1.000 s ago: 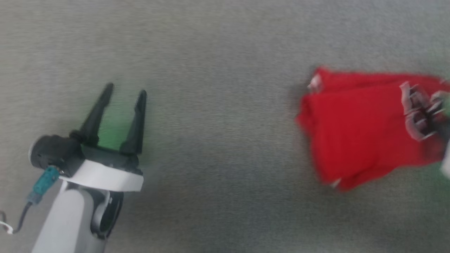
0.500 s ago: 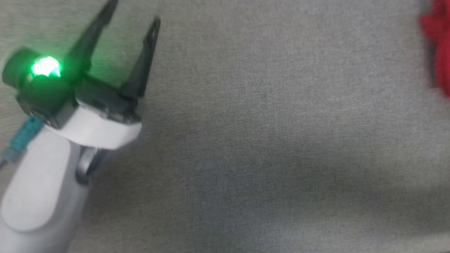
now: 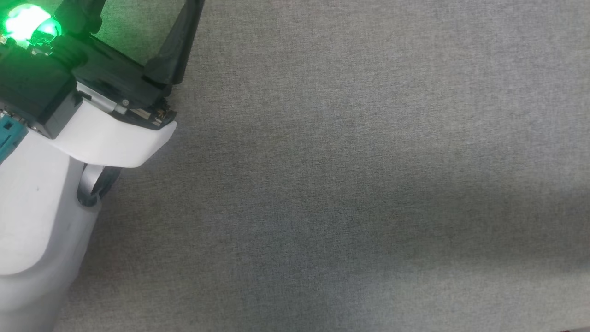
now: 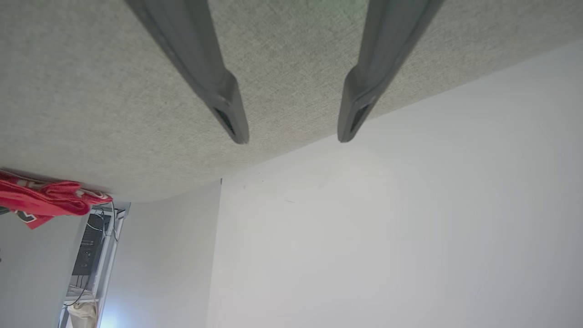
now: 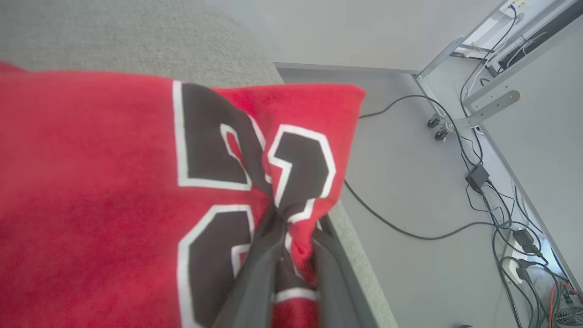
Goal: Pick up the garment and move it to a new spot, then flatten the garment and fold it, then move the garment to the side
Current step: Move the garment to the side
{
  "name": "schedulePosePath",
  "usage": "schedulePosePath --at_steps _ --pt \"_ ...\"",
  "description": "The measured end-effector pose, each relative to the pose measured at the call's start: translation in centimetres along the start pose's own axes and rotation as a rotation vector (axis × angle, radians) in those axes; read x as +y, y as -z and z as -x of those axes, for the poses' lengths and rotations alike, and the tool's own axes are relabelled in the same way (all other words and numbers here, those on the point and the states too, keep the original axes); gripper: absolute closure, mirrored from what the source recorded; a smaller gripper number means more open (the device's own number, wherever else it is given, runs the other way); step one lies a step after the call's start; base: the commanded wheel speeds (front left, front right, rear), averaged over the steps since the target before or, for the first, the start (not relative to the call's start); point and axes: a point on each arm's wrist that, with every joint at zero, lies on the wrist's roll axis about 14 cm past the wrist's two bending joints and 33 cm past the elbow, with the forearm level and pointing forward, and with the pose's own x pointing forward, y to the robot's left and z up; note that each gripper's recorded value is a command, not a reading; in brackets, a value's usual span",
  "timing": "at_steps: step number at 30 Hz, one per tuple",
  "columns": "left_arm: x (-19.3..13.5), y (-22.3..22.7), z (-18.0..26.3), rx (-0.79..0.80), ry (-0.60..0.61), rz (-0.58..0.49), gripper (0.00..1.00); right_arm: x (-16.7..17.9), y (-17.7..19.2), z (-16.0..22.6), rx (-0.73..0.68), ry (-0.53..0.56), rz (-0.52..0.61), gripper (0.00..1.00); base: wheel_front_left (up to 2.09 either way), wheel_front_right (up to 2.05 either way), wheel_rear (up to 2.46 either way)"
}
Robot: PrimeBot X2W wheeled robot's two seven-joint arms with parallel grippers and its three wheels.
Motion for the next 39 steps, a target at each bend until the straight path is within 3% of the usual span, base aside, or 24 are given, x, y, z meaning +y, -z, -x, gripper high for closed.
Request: schedulePosePath --at_steps 3,4,5,6,16,29,39 --pt "0.0 0.0 0.0 0.002 0.002 -0.002 0.0 0.0 0.0 -0.1 -0.006 0.005 0.006 1.0 0.0 0.0 0.0" --pt "0.0 0.0 0.0 0.003 0.001 -0.003 0.0 0.0 -0.2 -0.1 -0.014 0.005 0.014 0.68 0.0 0.0 0.0" --pt "0.0 -0.1 0.0 0.004 0.0 -0.004 0.0 0.1 -0.3 -0.1 -0.022 0.004 0.024 0.03 0.0 0.0 0.0" --pt "0.1 -0.3 0.0 0.004 -0.002 -0.005 0.0 0.1 -0.5 -0.1 -0.031 0.004 0.03 0.0 0.0 0.0 0.0" --pt "0.2 -2.4 3.0 0.048 -0.098 0.025 0.0 2.0 -4.0 2.4 -0.164 -0.094 0.044 0.0 0.0 0.0 0.0" --pt "0.6 -4.9 13.6 0.168 -0.361 0.101 0.0 14.2 -5.8 11.6 -0.366 -0.484 -0.009 0.0 0.0 0.0 0.0" --pt "0.6 -8.1 22.1 0.165 -0.545 0.104 0.0 19.8 -5.5 19.7 -0.458 -0.675 -0.121 0.0 0.0 0.0 0.0"
